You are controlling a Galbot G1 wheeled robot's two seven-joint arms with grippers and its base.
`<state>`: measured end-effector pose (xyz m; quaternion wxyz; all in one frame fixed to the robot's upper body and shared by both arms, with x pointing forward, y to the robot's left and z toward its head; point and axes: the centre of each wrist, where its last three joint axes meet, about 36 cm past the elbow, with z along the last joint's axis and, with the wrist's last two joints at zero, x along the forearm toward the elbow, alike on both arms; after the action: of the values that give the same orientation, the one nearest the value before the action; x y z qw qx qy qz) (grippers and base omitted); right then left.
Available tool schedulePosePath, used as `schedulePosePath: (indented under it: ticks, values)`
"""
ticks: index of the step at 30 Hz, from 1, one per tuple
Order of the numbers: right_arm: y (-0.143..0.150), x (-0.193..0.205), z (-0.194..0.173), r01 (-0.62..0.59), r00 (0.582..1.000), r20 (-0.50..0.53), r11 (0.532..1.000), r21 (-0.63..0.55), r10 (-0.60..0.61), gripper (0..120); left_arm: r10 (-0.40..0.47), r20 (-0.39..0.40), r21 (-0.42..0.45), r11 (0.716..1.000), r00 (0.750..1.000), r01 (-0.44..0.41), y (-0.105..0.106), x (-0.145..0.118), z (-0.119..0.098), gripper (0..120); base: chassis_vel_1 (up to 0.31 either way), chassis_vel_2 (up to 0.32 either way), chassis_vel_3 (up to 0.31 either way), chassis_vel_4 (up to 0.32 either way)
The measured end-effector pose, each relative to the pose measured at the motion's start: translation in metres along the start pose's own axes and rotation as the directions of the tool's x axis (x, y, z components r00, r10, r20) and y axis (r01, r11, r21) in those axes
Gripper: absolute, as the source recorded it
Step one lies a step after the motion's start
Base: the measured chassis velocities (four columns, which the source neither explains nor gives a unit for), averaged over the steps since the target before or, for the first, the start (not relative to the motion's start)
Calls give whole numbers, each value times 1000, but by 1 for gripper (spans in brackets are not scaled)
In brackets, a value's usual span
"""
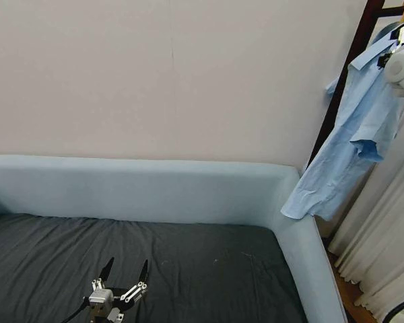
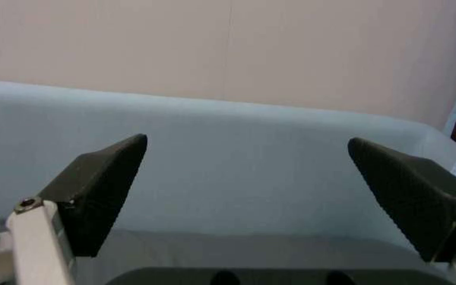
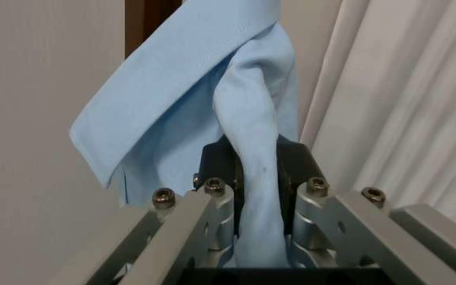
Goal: Pick up the clothes from the sofa and hang them on the clothes hanger.
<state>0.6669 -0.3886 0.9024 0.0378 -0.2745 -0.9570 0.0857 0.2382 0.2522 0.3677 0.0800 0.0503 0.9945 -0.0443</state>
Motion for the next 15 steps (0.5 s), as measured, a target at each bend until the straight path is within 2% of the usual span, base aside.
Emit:
schedulePosePath:
  ticks: [9,15]
  values:
    - [30,-11,-19,-6,997,-75,1000,28,8,8,0,0,0,1000,1000,0,0,0,0,100,0,0,0,0]
    - [29,-19,-17,-21,994,-110,1000,3,21,8,0,0,0,1000,1000,0,0,0,0,100,0,0,0,0]
